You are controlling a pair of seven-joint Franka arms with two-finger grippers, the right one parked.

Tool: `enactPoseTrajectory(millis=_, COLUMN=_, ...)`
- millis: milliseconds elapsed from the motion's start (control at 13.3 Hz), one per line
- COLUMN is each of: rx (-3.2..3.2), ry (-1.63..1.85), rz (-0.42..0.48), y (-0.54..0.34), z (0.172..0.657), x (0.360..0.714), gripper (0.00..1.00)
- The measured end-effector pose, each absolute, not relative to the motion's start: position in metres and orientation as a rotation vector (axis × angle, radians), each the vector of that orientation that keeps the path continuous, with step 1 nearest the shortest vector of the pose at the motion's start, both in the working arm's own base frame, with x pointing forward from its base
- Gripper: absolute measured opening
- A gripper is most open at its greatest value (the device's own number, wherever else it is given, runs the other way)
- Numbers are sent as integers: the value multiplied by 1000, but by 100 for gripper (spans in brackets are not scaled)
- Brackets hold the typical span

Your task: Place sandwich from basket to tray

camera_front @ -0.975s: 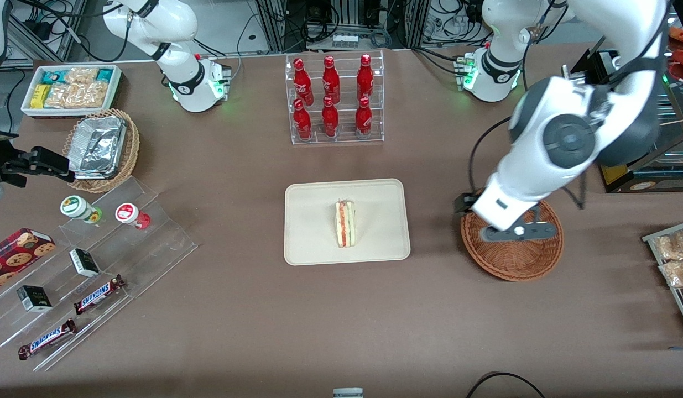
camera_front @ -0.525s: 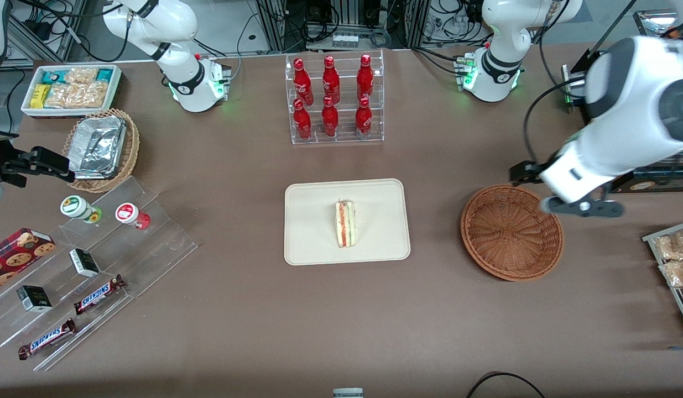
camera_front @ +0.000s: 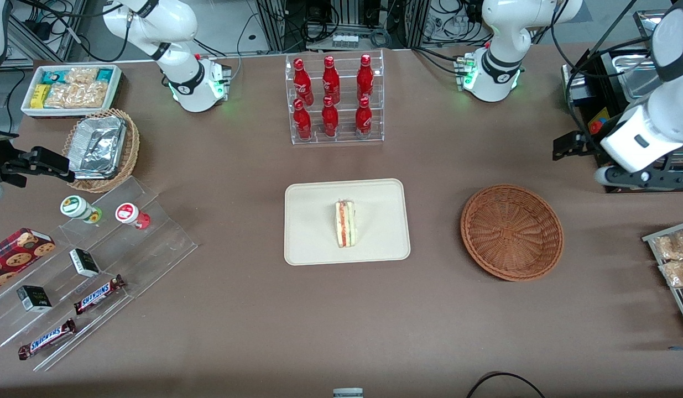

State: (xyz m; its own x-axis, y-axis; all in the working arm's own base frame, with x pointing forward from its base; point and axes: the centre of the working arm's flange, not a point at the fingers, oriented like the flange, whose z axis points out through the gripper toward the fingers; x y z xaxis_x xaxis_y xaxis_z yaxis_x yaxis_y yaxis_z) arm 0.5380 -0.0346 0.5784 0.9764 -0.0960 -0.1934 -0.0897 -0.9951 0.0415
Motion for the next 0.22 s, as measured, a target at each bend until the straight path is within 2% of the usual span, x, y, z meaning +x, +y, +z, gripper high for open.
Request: enactPoseTrajectory(millis=225, rx=3091, ry=-125, rz=-311, y=-27, z=591, x=527, gripper=100)
